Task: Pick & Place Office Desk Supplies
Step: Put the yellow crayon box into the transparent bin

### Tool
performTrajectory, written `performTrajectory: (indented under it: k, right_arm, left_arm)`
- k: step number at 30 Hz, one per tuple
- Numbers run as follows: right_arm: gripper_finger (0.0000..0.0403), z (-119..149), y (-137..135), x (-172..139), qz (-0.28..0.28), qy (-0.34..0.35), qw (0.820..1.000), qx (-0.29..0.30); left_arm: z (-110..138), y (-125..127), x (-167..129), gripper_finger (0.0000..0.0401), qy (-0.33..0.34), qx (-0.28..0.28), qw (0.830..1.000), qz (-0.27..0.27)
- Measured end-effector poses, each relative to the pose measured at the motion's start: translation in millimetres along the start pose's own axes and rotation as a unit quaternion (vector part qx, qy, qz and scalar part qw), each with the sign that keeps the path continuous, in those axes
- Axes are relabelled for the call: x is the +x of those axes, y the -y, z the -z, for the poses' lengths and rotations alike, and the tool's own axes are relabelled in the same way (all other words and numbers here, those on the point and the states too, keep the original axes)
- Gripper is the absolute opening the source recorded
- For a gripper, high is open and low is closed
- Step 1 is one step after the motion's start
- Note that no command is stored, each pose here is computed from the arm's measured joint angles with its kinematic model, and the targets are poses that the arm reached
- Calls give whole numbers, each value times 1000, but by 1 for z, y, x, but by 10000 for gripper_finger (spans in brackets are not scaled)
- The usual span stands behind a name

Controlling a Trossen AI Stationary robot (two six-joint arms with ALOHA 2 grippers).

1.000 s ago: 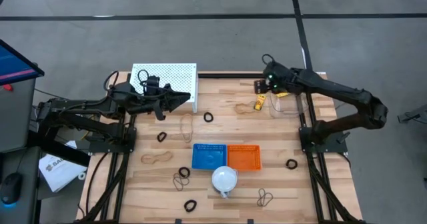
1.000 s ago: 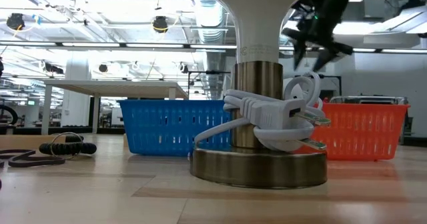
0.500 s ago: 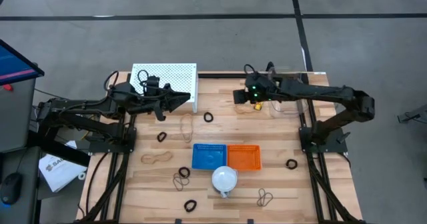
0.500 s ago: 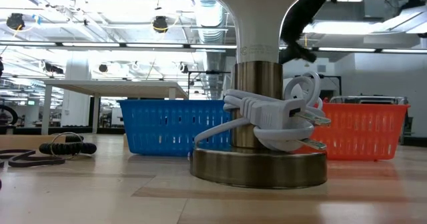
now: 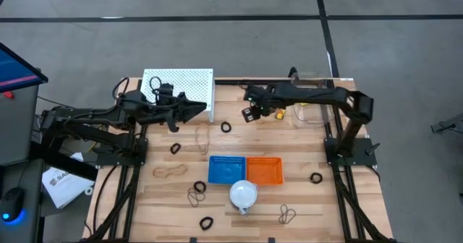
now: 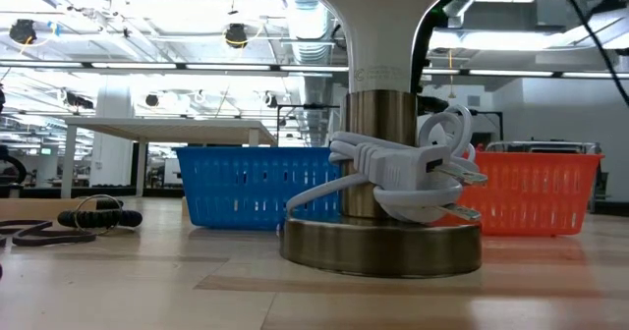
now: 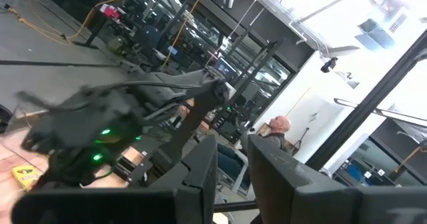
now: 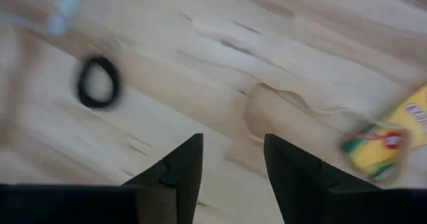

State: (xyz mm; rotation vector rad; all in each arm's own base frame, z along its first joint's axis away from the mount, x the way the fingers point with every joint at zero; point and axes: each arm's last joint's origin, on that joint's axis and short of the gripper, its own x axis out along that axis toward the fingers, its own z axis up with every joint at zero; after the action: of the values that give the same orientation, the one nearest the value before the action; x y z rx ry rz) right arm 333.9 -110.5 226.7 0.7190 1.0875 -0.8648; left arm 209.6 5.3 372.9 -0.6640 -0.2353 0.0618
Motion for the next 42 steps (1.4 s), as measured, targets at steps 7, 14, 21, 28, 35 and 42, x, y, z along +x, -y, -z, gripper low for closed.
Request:
performTrajectory:
  k: [7, 14, 21, 28, 35, 42]
  right_arm:
    - [155, -2, 7, 15, 92, -80, 981, -152]
    - [155, -6, 18, 17, 109, -142, 923, -341]
    - [155, -10, 25, 14, 219, -128, 839, -481]
    - [155, -20, 41, 22, 251, -157, 816, -496]
    - [155, -26, 68, 45, 278, -244, 808, -458]
    - [155, -30, 71, 56, 282, -248, 812, -447]
  left_arm:
    - [2, 2, 0, 76, -3, -1, 1000, 6]
    - [1, 2, 0, 76, -1, 6, 1000, 3]
    - [1, 2, 0, 76, 4, 10, 1000, -2]
    - [-1, 3, 0, 76, 16, 9, 1000, -3]
    - [-3, 4, -1, 76, 30, 7, 1000, 4]
    - [-4, 5, -1, 76, 34, 6, 999, 7]
